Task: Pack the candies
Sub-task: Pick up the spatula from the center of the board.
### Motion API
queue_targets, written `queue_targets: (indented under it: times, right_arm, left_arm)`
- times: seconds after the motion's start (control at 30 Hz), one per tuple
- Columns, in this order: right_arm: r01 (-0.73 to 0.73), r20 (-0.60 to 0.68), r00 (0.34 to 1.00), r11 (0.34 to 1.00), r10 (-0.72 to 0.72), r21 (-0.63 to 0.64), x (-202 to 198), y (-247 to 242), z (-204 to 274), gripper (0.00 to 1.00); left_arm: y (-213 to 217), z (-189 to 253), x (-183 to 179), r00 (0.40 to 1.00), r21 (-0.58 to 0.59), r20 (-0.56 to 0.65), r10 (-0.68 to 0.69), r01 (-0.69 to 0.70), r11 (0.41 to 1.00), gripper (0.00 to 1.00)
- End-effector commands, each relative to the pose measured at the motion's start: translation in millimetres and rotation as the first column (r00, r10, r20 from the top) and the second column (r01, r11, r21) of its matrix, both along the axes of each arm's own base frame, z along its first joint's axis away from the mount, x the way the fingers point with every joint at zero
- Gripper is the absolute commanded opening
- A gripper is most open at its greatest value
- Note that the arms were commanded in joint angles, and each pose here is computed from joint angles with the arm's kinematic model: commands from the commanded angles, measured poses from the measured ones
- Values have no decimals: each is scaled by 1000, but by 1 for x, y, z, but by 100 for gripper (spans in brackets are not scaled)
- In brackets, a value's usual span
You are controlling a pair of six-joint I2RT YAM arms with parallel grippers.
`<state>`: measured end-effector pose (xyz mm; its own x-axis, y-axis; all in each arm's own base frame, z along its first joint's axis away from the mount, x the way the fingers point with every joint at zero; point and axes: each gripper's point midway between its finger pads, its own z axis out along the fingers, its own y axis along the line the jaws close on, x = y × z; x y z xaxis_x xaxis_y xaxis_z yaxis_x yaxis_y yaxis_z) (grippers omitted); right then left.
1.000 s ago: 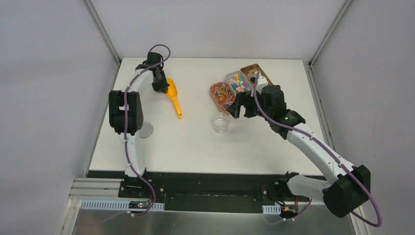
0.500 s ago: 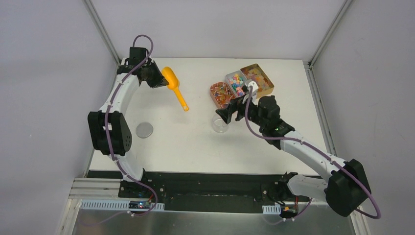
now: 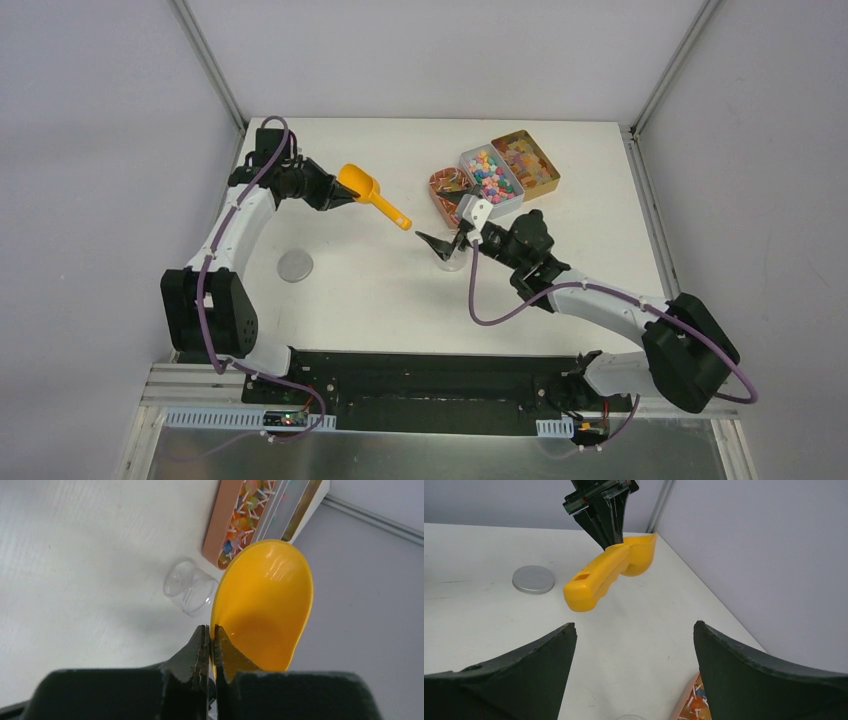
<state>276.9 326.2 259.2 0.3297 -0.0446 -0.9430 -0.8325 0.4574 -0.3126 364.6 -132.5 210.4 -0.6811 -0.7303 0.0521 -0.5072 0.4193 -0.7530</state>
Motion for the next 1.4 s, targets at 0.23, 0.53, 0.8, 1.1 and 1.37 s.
queue_targets:
  times: [0.23,0.53,0.8,1.1,1.37]
  right_arm:
    - [-157,157,974,986,163,-51,-28,61,20,86]
    - [-166,185,966,983,179,-83,-38,94,14,72]
    - [-147,203,966,986,160,-80,-44,103,15,50]
    - [-143,209,965,985,160,-95,-50,105,12,41]
    - [-122,210,967,986,144,-116,-50,105,10,2]
  left_arm:
    - [-12,6,-48,991,-148,-126,37,-56,987,0]
    - [-6,5,-70,987,-120,-138,77,-94,988,0]
    - [1,0,-79,984,-79,-133,119,-131,988,0]
    - [5,-4,-84,981,-56,-133,142,-150,987,0]
    - [12,-2,-85,981,-16,-92,170,-173,985,1]
